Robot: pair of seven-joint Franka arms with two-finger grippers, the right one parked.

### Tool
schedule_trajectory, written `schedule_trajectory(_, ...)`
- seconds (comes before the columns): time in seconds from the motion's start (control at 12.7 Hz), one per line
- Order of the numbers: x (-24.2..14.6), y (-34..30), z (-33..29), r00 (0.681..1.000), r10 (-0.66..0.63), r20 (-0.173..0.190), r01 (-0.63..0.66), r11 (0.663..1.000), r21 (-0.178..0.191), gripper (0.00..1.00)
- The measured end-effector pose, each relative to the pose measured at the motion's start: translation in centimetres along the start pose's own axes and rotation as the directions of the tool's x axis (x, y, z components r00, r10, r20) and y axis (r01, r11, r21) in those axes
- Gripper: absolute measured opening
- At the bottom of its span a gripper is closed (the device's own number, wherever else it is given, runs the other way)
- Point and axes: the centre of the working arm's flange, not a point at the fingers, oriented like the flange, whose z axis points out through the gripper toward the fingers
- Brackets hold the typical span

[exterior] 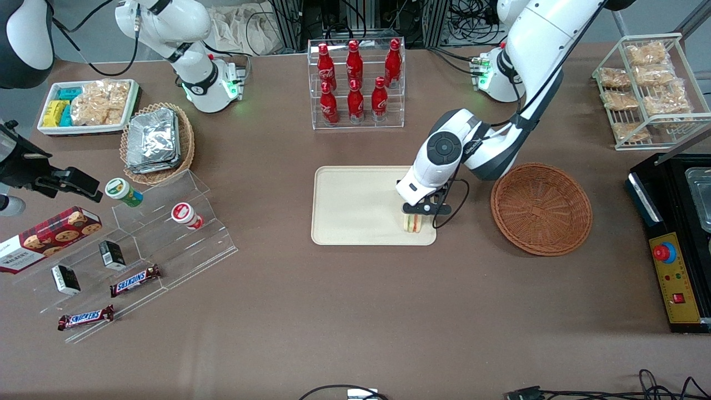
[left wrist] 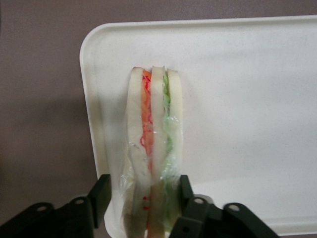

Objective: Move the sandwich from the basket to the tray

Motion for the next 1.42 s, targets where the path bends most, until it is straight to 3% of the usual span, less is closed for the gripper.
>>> schedule_trajectory(0.24,0.6,-0.2,-4.0,1.000,-0.025,0.007,0.025,0.998,0.057,0.99)
schedule_trajectory(0.47,0.5,-0.2,-15.1,0.997,-0.062,-0.045,0.067,0.991,0.113,1.00)
schedule_trajectory(0.71,-1.1,-1.6,-28.6,0.990,-0.118,-0.074,0.125,0.987,0.103,1.00)
schedule_trajectory(0.87,-0.6,-6.7,-34.4,0.989,-0.118,-0.090,0.126,0.988,0.090,1.00)
schedule_trajectory(1.18,0.4,-21.0,-37.3,0.992,-0.106,-0.075,0.111,0.991,0.068,1.00)
schedule_trajectory(1.42,-0.6,-27.2,-37.9,0.990,-0.124,-0.074,0.128,0.990,0.058,1.00)
